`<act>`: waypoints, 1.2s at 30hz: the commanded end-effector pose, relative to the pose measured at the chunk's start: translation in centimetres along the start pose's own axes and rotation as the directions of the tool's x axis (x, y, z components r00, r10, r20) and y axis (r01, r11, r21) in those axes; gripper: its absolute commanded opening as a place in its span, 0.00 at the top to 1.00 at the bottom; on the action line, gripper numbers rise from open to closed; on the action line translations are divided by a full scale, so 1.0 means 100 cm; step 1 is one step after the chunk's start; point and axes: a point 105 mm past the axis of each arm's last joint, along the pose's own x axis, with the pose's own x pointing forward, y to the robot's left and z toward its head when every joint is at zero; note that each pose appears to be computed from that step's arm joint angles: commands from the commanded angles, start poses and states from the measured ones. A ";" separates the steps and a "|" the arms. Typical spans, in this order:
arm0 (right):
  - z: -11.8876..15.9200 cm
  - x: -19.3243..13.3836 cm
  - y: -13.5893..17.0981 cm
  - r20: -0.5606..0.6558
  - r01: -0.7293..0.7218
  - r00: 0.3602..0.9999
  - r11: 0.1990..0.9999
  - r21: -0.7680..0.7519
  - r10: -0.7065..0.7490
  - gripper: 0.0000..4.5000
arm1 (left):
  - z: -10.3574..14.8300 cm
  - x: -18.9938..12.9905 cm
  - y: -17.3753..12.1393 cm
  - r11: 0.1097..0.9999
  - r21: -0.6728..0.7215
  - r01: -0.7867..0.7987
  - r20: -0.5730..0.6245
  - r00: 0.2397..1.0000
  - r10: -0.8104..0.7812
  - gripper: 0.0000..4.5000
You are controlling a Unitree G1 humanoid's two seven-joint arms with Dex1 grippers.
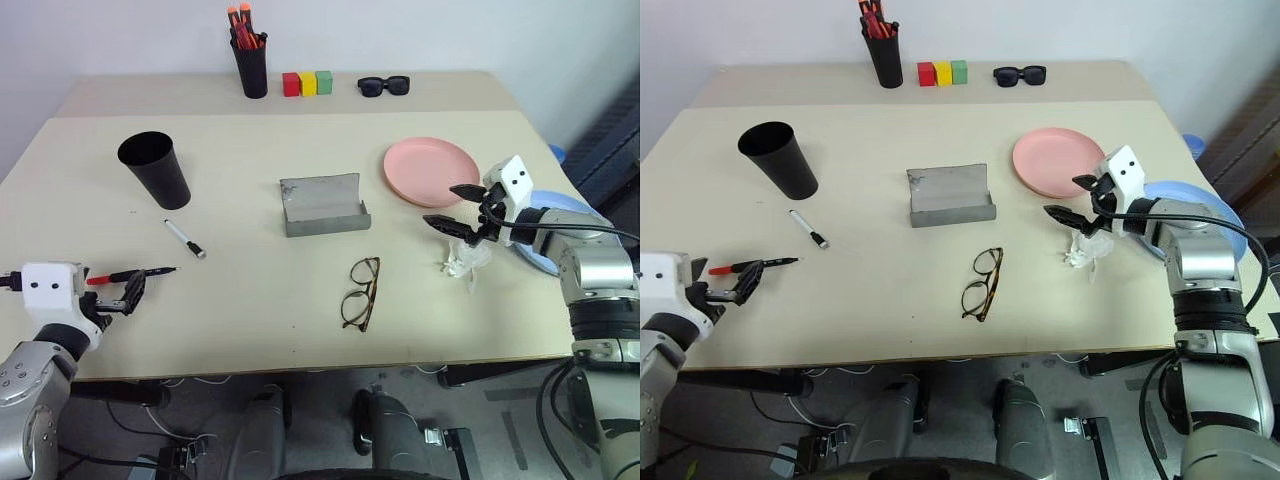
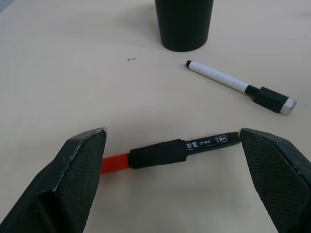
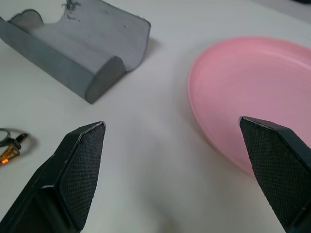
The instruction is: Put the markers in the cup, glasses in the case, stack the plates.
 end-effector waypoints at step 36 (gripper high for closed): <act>0.034 0.000 0.143 0.133 -0.506 0.851 0.861 -0.054 0.509 0.00 | -0.003 0.052 -0.012 0.605 0.245 0.758 -0.662 0.587 -0.467 0.30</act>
